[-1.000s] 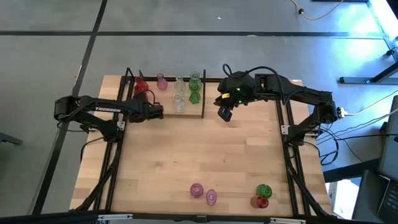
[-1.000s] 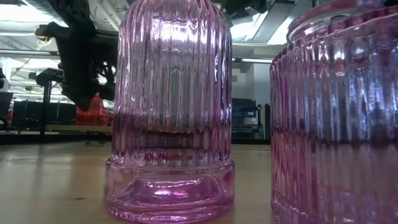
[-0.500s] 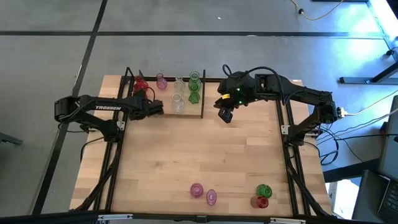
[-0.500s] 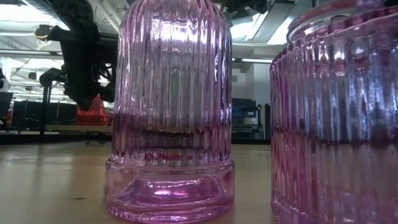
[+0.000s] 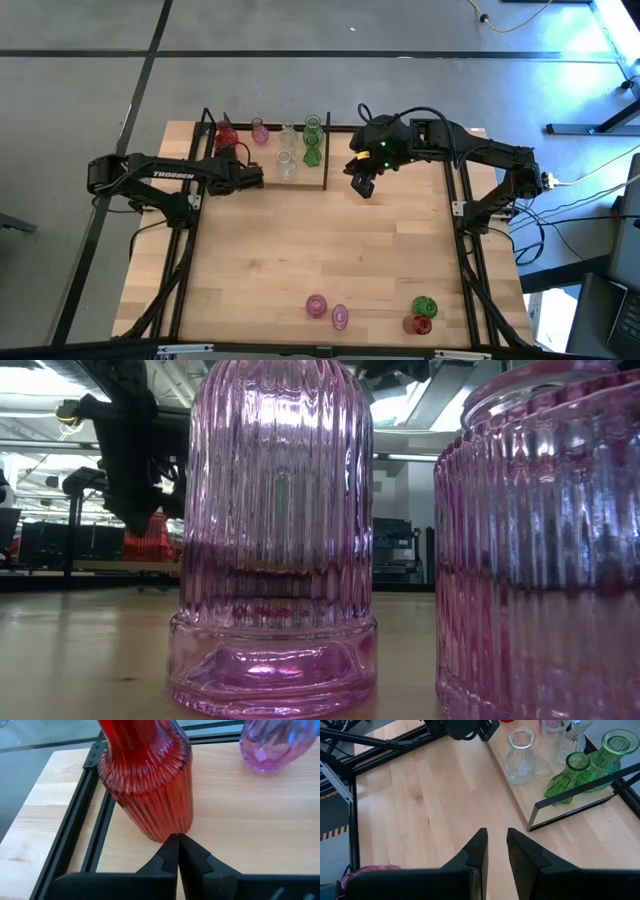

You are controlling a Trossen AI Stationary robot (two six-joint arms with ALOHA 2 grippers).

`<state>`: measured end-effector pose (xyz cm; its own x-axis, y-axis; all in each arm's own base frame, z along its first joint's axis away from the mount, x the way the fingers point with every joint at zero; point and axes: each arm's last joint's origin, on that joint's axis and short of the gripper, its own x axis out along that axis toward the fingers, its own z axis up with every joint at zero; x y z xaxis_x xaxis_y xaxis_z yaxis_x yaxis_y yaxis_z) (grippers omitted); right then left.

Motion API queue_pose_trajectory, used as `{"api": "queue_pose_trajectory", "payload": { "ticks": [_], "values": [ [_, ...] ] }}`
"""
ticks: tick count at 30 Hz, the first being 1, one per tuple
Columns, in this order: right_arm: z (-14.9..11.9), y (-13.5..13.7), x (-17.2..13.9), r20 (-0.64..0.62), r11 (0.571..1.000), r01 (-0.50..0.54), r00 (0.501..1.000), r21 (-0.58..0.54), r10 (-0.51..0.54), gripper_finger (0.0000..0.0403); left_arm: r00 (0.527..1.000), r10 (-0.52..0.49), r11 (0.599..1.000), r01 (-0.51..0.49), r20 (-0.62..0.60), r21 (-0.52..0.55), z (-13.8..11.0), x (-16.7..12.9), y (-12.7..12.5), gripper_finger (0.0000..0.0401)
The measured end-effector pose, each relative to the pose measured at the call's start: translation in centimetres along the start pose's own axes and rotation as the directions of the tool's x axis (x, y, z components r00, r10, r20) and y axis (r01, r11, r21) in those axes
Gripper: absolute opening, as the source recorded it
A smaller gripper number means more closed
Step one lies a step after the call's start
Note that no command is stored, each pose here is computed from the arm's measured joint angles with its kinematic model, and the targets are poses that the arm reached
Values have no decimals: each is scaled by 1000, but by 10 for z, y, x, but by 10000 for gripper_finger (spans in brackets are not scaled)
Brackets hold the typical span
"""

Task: Sort vases onto shelf
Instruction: Adjust the shelf

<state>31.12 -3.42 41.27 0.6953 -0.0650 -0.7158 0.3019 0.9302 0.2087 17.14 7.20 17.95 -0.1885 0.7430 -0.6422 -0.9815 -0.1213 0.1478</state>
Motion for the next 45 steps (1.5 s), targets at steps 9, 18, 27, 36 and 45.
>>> {"api": "queue_pose_trajectory", "payload": {
  "ticks": [9,18,27,36,45],
  "values": [
    [2,1,7,21,1000,-19,1000,0,19,60,997,-24,1000,23,73,22,16,-53,4,0],
    [-39,-10,83,-14,987,-94,995,128,96,60,901,-330,940,340,281,13,59,-128,42,0],
    [-71,-21,131,179,953,-163,977,255,119,60,749,-591,777,628,300,-37,94,-149,125,0],
    [-106,-35,158,235,929,-137,970,343,56,15,637,-701,654,753,320,-66,107,-130,189,0],
    [-106,-37,187,313,891,-233,943,390,110,1,619,-714,640,766,328,-52,108,-123,203,0]
  ]
}}
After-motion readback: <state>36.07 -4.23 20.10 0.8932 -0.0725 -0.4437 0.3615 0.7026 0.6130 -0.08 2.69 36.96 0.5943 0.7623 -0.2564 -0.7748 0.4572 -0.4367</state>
